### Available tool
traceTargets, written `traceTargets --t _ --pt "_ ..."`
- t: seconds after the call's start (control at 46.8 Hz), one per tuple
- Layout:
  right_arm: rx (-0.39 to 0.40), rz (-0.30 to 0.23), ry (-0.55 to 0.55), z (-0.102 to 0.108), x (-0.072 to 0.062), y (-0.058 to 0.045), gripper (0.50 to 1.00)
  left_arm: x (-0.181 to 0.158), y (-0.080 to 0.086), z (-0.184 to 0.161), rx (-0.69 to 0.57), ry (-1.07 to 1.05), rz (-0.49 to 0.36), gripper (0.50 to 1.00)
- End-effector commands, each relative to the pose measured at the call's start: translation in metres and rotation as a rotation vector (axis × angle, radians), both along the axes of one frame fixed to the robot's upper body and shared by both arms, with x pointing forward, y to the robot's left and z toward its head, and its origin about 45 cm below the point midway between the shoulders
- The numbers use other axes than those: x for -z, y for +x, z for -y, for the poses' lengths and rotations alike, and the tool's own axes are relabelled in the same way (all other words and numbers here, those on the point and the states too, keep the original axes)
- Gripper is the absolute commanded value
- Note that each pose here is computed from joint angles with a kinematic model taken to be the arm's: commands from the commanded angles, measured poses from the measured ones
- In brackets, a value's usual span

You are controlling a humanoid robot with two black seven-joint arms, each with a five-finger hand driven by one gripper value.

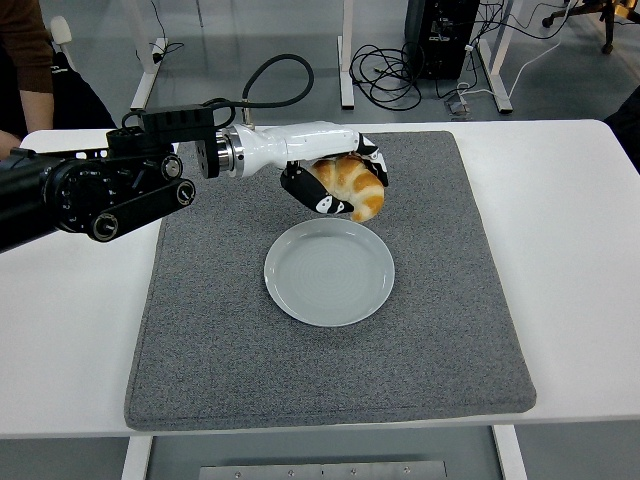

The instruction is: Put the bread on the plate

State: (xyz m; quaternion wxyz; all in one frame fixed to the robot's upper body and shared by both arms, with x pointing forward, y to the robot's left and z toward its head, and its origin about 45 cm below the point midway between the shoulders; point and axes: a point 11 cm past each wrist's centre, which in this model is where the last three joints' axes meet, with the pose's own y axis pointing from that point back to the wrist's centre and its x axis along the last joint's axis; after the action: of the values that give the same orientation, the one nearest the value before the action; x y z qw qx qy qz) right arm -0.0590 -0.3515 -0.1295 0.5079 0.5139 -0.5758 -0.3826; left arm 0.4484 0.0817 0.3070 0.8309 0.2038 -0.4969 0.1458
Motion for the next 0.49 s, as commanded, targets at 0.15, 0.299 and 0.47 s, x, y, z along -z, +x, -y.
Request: traceTargets --t 0.15,0.299,0.47 --pt "0.0 0.0 0.001 0.0 0.0 0.0 1.0 0.032 -0.01 -0.007 0.02 0.056 0.089 0.5" --pt "-0.001 0.0 0.001 0.0 0.0 0.0 1.0 0.04 -0.014 -0.009 0.027 0.033 0.097 0.5" --pt "0.0 0.0 0.0 0.0 0.0 0.0 1.0 0.05 -0.02 -0.011 0.036 -0.004 0.127 0.5"
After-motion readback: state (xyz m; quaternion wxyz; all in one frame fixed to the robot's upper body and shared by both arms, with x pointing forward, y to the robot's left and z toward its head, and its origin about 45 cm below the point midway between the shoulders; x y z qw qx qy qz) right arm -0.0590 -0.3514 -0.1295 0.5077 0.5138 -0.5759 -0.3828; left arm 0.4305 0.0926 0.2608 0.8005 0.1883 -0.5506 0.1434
